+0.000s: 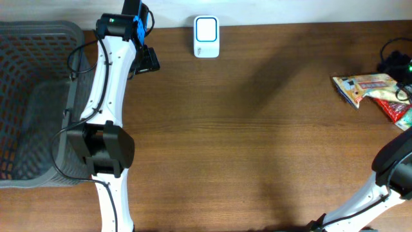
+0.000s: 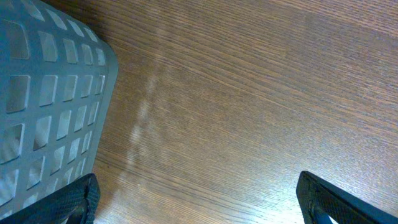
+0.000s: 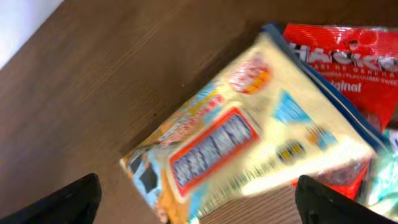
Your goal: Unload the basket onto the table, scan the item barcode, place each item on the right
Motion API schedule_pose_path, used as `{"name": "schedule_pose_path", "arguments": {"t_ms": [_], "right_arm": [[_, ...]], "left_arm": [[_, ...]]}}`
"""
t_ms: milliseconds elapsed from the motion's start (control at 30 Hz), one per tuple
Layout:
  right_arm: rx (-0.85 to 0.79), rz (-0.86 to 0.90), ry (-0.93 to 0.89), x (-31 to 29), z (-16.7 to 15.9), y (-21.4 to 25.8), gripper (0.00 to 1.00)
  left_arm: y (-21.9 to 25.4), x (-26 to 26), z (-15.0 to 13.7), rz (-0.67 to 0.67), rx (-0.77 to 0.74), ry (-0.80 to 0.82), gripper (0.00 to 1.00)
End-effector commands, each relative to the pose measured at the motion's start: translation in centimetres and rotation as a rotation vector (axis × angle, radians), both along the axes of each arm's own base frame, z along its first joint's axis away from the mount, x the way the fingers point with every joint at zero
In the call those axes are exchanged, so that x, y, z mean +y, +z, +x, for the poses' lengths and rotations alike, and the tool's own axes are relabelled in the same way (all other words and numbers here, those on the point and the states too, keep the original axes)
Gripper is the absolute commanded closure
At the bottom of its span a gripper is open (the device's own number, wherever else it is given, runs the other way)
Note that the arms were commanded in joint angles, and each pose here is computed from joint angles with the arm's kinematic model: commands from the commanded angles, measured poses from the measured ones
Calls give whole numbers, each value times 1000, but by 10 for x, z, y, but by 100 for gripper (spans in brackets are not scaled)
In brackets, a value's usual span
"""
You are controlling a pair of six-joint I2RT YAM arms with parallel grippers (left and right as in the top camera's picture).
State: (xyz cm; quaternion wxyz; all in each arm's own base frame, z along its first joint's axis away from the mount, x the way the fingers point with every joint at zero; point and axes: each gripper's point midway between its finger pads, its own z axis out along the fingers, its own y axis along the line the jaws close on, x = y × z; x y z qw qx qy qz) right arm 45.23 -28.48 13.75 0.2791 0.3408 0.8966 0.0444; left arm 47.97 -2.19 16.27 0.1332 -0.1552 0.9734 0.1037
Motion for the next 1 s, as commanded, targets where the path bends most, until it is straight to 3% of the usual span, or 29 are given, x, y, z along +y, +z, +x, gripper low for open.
{"name": "schedule_pose_path", "arguments": {"t_ms": [0,167,500,633,967], "right_arm": [[-108,-14,-78,20,-46,108,1],[-130,143,18,111,-113,174,1],[-3,184,146,220,-231,198,1],[-19,171,165,232,-244,198,1],[41,160,140,220,-240,187,1]], "left_arm": [[2,1,-1,-4,-6,14,1],[2,1,-1,-4,-6,14,1],[2,2,-1,-4,-6,15,1],[2,1,-1,-4,-6,14,1],[2,1,-1,-4,-6,14,1]]}}
